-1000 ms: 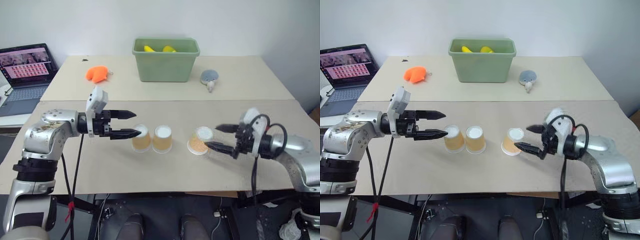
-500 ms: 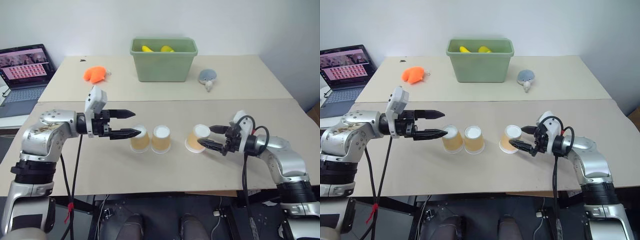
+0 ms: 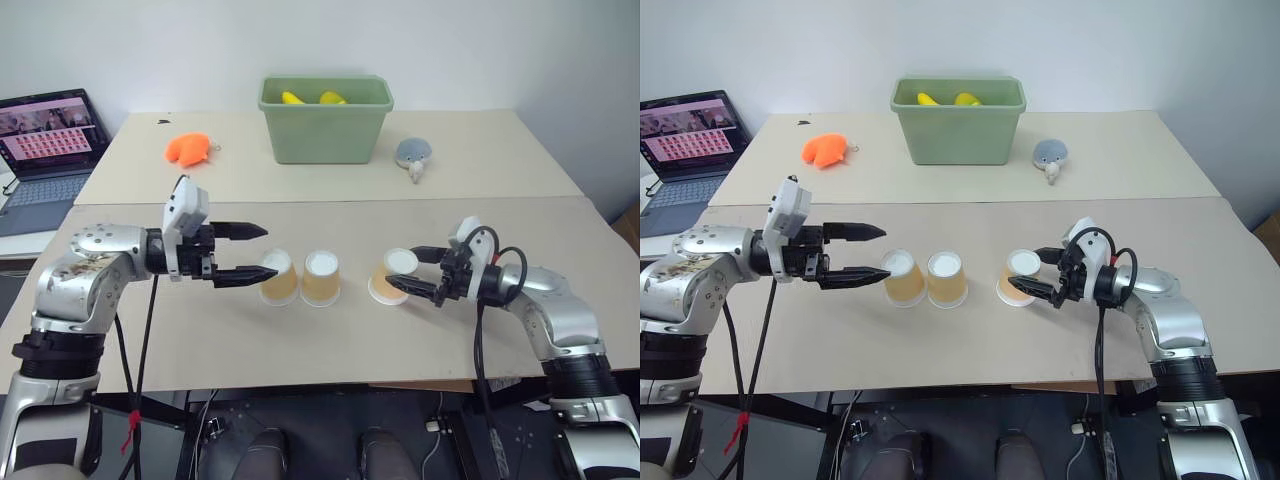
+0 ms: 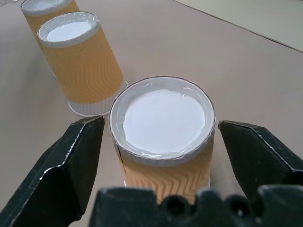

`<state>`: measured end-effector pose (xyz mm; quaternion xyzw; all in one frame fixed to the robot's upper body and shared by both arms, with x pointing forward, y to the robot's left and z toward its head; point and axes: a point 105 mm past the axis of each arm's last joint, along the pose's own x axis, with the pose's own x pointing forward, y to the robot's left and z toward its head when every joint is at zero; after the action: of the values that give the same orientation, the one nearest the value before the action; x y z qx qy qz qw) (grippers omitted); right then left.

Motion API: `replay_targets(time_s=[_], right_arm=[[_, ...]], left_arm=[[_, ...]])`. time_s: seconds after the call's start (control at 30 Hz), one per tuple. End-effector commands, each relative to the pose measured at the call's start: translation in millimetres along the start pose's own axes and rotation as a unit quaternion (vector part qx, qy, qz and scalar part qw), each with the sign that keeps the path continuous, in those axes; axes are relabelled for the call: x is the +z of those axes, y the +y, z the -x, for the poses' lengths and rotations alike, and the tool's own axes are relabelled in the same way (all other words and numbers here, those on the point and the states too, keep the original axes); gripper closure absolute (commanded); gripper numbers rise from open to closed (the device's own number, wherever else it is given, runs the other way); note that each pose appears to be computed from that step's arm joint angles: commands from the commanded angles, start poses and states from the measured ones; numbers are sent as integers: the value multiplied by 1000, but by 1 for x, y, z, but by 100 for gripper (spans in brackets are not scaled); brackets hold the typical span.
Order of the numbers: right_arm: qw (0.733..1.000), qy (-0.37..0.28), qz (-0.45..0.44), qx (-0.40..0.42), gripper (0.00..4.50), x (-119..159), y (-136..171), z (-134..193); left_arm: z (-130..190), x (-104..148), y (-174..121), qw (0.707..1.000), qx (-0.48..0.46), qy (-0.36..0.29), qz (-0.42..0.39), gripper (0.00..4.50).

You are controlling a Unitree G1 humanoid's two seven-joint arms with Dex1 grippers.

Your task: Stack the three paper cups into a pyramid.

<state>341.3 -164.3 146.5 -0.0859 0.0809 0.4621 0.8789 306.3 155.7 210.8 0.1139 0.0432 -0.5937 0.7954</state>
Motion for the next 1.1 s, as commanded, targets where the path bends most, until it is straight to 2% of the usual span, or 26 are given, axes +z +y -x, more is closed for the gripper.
replay_targets(time_s=[0.03, 0.27, 0.3, 0.33, 0.37, 0.67, 0.73, 0.9, 1.1], right_arm=[[1000, -21, 19, 1, 0, 15, -1, -1], [1000, -20, 19, 6, 0, 15, 1, -3], [1000, -21, 19, 6, 52, 16, 1, -4], [1000, -23, 19, 7, 61, 17, 1, -5], [999, -28, 20, 9, 93, 19, 2, -6], [998, -45, 42, 21, 93, 40, 2, -10], [997, -50, 53, 31, 93, 51, 4, -12], [990, -66, 87, 91, 93, 104, 16, -19], [983, -27, 87, 159, 93, 143, 9, -26]], left_arm=[[5, 10, -2, 999, 2, -4, -32, 7], [6, 6, -2, 999, 0, 2, -38, 7], [6, 6, -2, 999, 0, 3, -39, 0], [6, 5, -2, 999, 1, 4, -39, 0], [6, 5, -2, 999, 1, 4, -40, 0], [7, 2, -4, 999, 4, 10, -36, 0], [7, 2, -4, 999, 5, 11, -36, 0], [7, 2, -4, 999, 5, 12, -37, 0], [4, 2, -4, 999, 0, 11, -39, 0]])
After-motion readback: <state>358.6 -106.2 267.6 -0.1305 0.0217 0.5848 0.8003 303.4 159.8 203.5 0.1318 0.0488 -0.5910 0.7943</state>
